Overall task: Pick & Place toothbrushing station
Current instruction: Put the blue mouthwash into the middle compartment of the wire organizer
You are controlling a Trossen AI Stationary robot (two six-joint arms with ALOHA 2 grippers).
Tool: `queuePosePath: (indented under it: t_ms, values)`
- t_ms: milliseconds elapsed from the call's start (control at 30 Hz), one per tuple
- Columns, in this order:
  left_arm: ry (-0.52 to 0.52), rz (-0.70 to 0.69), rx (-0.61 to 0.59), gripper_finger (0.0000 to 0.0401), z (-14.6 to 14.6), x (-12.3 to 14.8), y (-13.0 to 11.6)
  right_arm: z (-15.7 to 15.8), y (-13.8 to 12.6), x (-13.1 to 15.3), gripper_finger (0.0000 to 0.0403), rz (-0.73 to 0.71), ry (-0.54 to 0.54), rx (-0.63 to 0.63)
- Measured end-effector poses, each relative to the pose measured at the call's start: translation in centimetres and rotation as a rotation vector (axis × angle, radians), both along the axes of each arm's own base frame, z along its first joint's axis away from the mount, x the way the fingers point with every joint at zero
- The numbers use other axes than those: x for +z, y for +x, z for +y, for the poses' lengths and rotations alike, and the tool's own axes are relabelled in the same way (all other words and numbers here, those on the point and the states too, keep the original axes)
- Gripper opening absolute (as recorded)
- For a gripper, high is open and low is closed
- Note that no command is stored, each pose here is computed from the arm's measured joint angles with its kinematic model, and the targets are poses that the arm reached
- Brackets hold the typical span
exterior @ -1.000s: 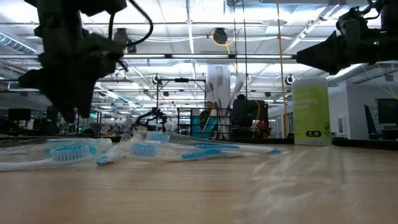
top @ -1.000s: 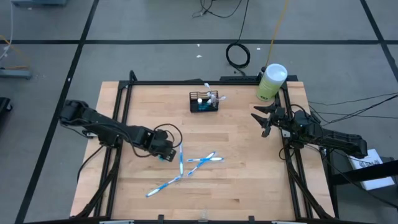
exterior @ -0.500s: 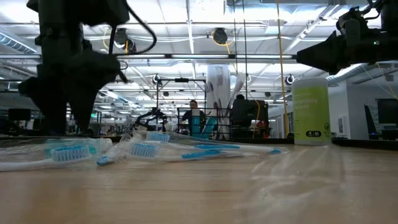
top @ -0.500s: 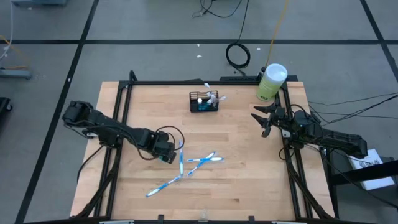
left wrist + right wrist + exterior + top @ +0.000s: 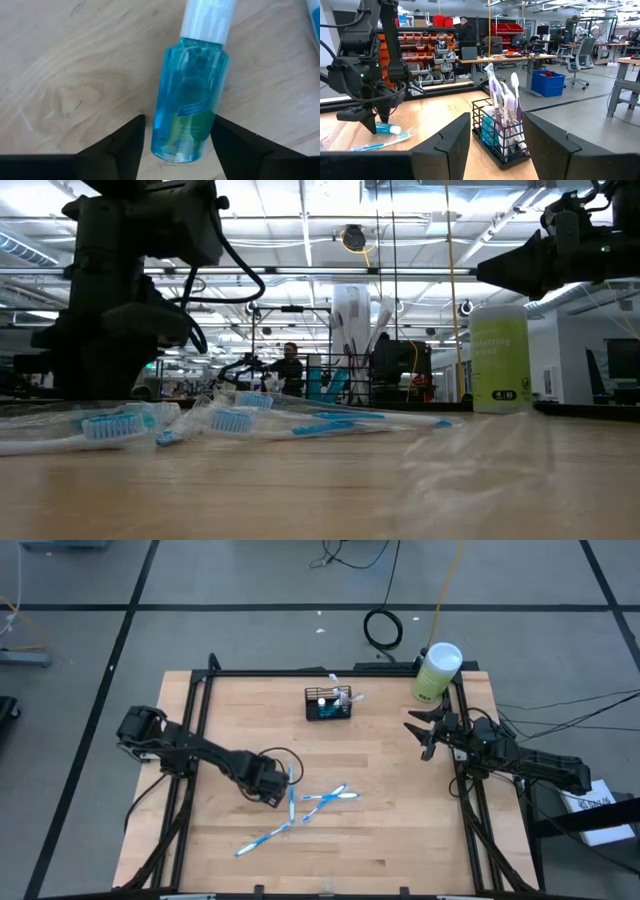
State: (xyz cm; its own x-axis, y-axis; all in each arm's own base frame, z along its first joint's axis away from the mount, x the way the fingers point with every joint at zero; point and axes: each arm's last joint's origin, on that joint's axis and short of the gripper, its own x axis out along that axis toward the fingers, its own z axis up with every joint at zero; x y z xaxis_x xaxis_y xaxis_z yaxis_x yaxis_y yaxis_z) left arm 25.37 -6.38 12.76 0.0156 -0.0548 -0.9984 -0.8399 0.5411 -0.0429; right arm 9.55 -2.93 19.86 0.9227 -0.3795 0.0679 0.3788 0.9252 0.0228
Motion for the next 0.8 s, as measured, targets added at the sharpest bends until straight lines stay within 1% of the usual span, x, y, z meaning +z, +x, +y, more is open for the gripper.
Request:
queuePosePath:
  t_ms: [200, 300, 400, 500, 600, 667, 800]
  values:
    - [-0.002, -0.061, -0.03, 0.0157, 0.8, 1.3, -0.1, 0.0, 0.0, 0.0, 0.0171, 0.001, 0.0, 0.0]
    - [0.044, -0.121, -0.054, 0.0129, 1.3, 1.9, 0.1, 0.0, 0.0, 0.0, 0.0171, 0.001, 0.0, 0.0]
    - [0.079, -0.169, -0.093, 0.0123, 1.6, 2.8, 0.0, 0.0, 0.0, 0.0, 0.0171, 0.0, 0.0, 0.0]
    - [0.12, -0.226, -0.144, 0.0127, 1.8, 3.8, -0.1, 0.0, 0.0, 0.0, 0.0171, 0.0, 0.0, 0.0]
    - [0.222, -0.343, -0.207, 0.013, 2.1, 5.4, 0.0, 0.0, 0.0, 0.0, 0.0171, 0.001, 0.0, 0.0]
    - [0.296, -0.427, -0.273, 0.0129, 2.3, 6.7, 0.1, 0.0, 0.0, 0.0, 0.0171, 0.0, 0.0, 0.0]
    - [0.504, -0.624, -0.424, 0.013, 2.8, 9.5, 0.7, 0.0, 0.0, 0.0, 0.0171, 0.0, 0.0, 0.0]
